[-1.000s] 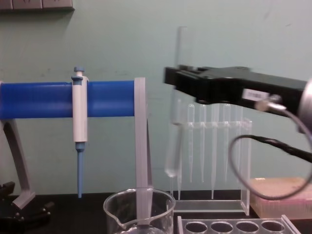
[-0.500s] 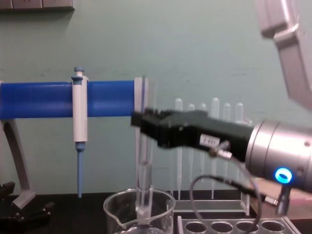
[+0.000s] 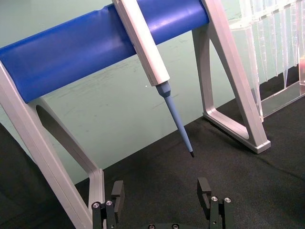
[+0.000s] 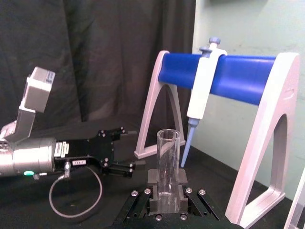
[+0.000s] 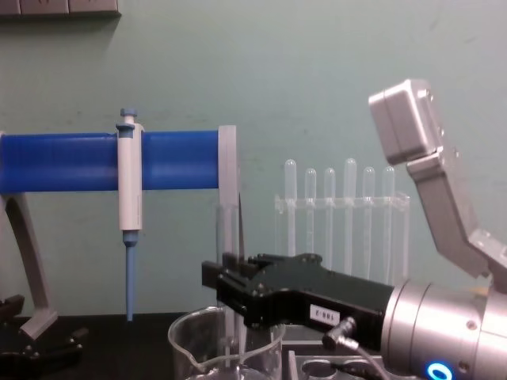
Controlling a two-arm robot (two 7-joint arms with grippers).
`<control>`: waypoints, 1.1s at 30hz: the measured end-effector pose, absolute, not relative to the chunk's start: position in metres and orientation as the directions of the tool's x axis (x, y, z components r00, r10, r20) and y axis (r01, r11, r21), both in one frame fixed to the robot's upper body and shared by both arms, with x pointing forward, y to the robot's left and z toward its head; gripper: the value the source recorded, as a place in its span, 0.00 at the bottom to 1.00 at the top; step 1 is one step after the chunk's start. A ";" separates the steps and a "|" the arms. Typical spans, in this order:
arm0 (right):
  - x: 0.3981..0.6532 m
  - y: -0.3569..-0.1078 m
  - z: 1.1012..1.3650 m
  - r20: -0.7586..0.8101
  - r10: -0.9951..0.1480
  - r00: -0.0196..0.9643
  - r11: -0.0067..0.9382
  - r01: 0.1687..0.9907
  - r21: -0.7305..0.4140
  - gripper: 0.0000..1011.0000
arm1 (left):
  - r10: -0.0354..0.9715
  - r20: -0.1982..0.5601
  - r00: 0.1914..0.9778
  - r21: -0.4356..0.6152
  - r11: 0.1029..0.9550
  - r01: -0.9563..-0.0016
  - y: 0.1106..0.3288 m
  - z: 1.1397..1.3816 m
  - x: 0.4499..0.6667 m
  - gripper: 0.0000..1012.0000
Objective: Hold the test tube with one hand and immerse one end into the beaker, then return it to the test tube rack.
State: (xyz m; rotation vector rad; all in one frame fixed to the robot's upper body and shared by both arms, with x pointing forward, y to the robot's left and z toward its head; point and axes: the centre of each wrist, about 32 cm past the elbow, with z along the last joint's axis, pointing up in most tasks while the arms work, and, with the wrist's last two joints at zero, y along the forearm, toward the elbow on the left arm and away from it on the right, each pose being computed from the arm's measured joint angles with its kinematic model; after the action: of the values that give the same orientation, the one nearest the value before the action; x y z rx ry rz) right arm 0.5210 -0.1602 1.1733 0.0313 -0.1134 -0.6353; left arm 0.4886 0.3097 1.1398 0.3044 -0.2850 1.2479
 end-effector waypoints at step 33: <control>0.521 -0.160 1.169 0.094 -0.595 0.798 0.804 0.592 0.055 0.22 | 0.880 0.374 0.292 0.070 0.287 -0.955 0.310 1.140 0.489 0.99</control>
State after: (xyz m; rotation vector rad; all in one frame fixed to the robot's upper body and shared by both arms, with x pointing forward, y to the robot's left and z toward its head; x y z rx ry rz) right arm 0.5206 -0.1599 1.1691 0.0231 -0.1090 -0.6368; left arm 0.4886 0.3097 1.1398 0.3045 -0.2850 1.2480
